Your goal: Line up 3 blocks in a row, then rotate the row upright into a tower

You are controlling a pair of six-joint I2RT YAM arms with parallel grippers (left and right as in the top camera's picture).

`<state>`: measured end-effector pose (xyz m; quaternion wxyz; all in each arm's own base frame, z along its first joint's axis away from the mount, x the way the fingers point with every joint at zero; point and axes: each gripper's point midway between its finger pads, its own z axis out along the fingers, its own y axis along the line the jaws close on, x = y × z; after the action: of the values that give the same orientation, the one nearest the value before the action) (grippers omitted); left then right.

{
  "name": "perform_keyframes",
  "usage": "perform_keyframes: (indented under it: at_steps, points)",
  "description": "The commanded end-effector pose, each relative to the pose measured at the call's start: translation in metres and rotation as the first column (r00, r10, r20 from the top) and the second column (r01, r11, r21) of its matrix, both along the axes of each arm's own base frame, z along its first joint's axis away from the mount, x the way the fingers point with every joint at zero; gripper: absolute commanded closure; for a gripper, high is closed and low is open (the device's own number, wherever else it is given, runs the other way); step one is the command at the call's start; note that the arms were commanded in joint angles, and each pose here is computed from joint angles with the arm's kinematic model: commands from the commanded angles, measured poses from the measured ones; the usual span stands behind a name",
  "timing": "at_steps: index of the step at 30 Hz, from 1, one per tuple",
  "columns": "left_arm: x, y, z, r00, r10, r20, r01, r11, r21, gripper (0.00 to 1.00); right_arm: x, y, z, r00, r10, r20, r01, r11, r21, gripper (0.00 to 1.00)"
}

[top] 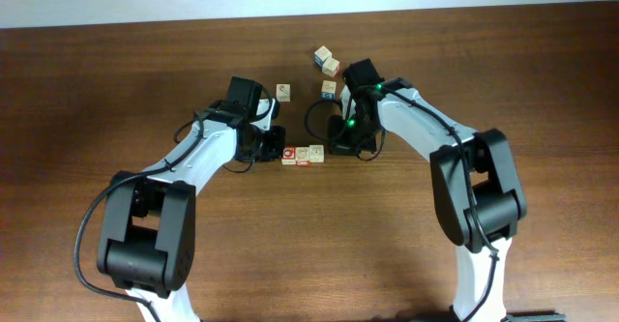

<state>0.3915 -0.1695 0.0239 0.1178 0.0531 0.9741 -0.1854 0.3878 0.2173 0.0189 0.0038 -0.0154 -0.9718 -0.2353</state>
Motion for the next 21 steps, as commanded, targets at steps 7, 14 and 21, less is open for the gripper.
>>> perform_keyframes:
  at_steps: [7,14,21]
  points:
    - [0.0048,-0.0022,0.0025,1.0,0.007,0.005,-0.007,1.0,-0.008,1.0,-0.0056,0.0101,0.018,0.998,0.036,0.042,-0.036,0.999,0.001,0.96]
    - [0.0047,-0.0022,0.0025,1.0,0.007,0.004,-0.007,1.0,-0.008,1.0,-0.0045,0.0054,0.0154,0.999,0.01,0.038,-0.009,1.0,-0.029,0.96]
    - [0.0046,-0.0022,0.0024,1.0,0.007,0.004,-0.007,1.0,-0.008,1.0,-0.0053,0.009,0.0131,0.999,0.012,0.037,-0.011,1.0,-0.027,0.96]
